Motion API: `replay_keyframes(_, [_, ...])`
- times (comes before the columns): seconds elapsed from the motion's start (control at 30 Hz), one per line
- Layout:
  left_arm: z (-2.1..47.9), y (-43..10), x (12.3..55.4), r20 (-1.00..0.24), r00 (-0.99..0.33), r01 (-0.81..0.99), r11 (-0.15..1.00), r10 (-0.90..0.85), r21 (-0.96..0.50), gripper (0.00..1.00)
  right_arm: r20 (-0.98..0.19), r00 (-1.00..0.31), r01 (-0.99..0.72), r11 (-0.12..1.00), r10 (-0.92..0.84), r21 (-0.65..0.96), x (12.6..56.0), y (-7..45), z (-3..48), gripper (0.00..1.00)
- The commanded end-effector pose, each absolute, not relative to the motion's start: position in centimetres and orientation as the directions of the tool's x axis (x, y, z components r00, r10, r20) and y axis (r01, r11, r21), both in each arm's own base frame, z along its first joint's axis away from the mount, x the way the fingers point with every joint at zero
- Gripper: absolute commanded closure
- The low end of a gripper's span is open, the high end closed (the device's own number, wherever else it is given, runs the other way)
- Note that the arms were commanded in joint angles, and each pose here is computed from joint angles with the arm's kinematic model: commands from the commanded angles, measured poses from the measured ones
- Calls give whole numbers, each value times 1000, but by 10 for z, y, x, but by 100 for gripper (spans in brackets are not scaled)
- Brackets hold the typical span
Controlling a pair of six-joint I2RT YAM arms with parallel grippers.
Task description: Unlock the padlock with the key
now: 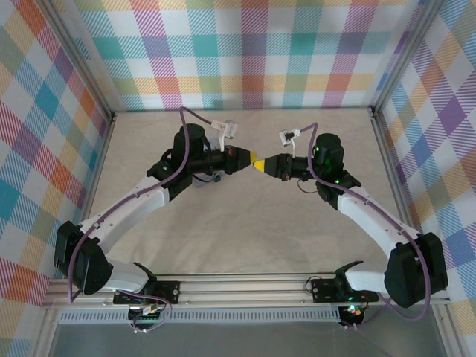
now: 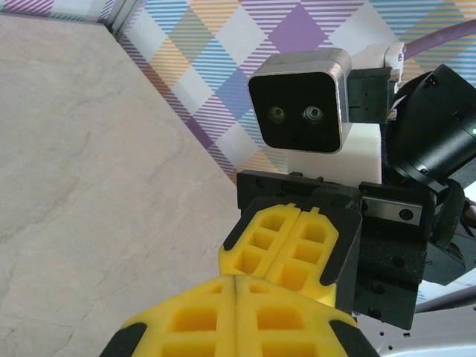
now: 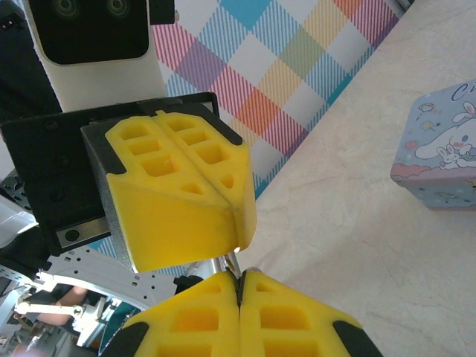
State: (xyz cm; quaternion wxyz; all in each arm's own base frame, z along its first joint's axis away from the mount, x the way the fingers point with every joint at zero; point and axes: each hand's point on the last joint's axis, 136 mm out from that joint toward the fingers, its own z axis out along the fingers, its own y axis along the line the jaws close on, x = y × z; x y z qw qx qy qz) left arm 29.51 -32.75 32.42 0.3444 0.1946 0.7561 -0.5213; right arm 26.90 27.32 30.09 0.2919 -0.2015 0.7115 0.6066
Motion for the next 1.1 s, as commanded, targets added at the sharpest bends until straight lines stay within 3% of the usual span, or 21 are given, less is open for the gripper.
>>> replay_keyframes(0.0, [340,-327,301,-747,-658,669,380,-98,-639,85,-696,-715,-677,188,57,711,262,273,312,99])
replay_keyframes(0.13, [341,-322,307,-755,-645,656,422,-119,-626,63,-703,-709,-674,236,59,700,263,269,308,99])
replay_keyframes(0.47, [305,-276,342,-742,-649,445,706,-170,-551,29,-677,-735,-590,449,44,671,266,247,271,99])
replay_keyframes(0.63, [259,-245,368,-697,-703,266,857,-140,-441,25,-659,-750,-524,555,57,645,265,231,249,100])
replay_keyframes(1.07, [180,-226,445,-585,-808,82,969,-71,-231,19,-618,-774,-380,679,139,628,259,201,217,99])
